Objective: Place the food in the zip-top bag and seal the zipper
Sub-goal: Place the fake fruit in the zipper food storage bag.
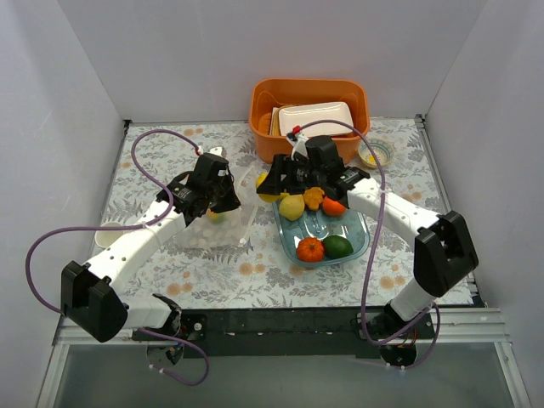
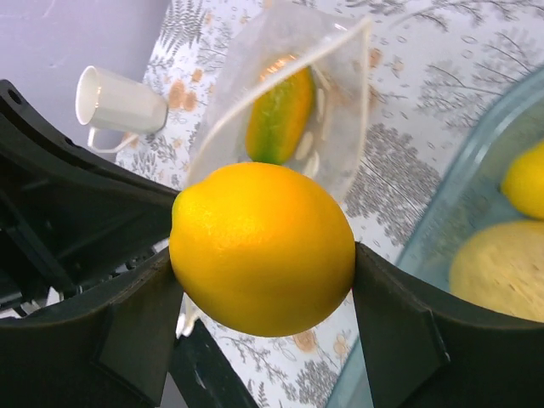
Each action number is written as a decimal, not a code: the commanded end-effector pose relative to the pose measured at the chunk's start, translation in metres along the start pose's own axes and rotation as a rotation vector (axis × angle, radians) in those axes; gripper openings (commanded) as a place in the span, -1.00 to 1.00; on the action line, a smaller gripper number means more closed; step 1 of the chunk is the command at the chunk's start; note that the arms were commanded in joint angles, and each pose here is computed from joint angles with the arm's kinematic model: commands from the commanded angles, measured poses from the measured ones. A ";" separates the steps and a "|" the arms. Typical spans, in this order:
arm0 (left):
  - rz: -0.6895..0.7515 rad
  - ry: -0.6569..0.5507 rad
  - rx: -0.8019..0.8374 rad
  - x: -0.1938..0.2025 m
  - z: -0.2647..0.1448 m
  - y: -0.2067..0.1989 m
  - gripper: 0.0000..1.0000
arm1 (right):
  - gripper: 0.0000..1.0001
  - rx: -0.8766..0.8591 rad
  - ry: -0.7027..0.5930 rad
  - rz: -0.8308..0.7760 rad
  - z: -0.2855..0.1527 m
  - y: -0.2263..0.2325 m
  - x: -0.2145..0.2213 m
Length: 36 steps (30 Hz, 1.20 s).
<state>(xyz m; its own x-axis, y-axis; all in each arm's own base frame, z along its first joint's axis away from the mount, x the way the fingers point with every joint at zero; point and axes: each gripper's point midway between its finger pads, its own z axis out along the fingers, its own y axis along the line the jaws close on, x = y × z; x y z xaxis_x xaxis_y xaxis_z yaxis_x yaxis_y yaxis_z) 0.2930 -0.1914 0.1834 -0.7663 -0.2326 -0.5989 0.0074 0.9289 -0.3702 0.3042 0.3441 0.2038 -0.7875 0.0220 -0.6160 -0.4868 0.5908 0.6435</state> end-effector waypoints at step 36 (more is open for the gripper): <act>-0.079 -0.176 -0.054 -0.037 -0.040 0.010 -0.86 | 0.96 0.482 -0.014 -0.177 -0.056 -0.043 -0.006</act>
<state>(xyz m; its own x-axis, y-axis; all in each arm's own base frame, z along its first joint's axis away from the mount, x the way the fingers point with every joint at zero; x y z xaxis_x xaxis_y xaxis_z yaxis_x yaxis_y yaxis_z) 0.2940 -0.1596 0.2181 -0.6628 -0.3298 -0.6722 -0.1084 0.9305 -0.3498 0.3136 0.3391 0.2479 -0.6569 -0.0187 -0.7537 -0.5293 0.7234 0.4434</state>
